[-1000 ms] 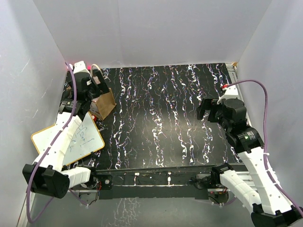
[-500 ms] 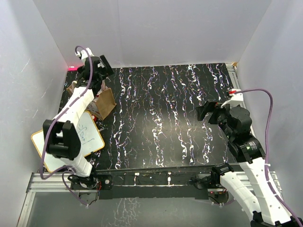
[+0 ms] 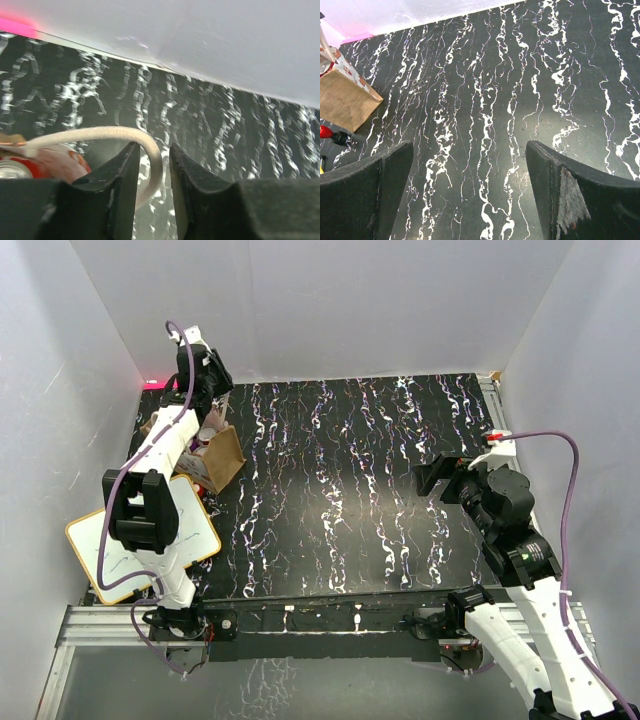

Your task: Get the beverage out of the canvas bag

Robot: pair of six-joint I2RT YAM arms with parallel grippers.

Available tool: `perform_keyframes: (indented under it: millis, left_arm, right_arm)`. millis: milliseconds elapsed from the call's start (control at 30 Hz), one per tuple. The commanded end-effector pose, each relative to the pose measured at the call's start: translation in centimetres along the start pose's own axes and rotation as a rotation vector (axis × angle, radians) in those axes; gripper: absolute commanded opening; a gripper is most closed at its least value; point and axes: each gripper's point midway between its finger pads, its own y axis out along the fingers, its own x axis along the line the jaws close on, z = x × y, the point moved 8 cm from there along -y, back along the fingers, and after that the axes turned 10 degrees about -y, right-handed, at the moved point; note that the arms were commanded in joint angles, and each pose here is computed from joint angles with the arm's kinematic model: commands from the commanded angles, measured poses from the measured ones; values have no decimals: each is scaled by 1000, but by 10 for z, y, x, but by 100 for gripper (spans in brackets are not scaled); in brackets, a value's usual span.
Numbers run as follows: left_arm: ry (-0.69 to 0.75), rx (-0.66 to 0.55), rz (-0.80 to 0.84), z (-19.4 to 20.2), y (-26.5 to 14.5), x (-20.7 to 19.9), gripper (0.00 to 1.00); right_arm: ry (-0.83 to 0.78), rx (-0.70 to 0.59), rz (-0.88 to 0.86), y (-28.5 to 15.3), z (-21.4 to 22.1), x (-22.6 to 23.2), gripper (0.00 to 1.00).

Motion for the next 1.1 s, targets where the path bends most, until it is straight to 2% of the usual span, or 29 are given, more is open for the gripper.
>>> perform_keyframes:
  millis: [0,133,233,633,867,1067]
  left_arm:
    - [-39,104,346,-12,-40,-44,25]
    - [-83,225,556,3,-60,-60,13]
    - [-72,295,643,16,-76,-72,6]
    - [19,523,912,82,-175,-120,4]
    - [58,688,950,125,-242,-116,2]
    - [63,807,795,147,-290,-64,0]
  right_arm:
    - [12,-76,-4,0,-16,2,98]
    - [21,-63,-8,3,-14,3,98]
    - [27,-52,-13,4,-10,3,98]
    - [51,-46,-34,0,-5,5,98]
    - [72,-47,-56,2,3,6,98]
    - [107,-26,-152,12,5,17,98]
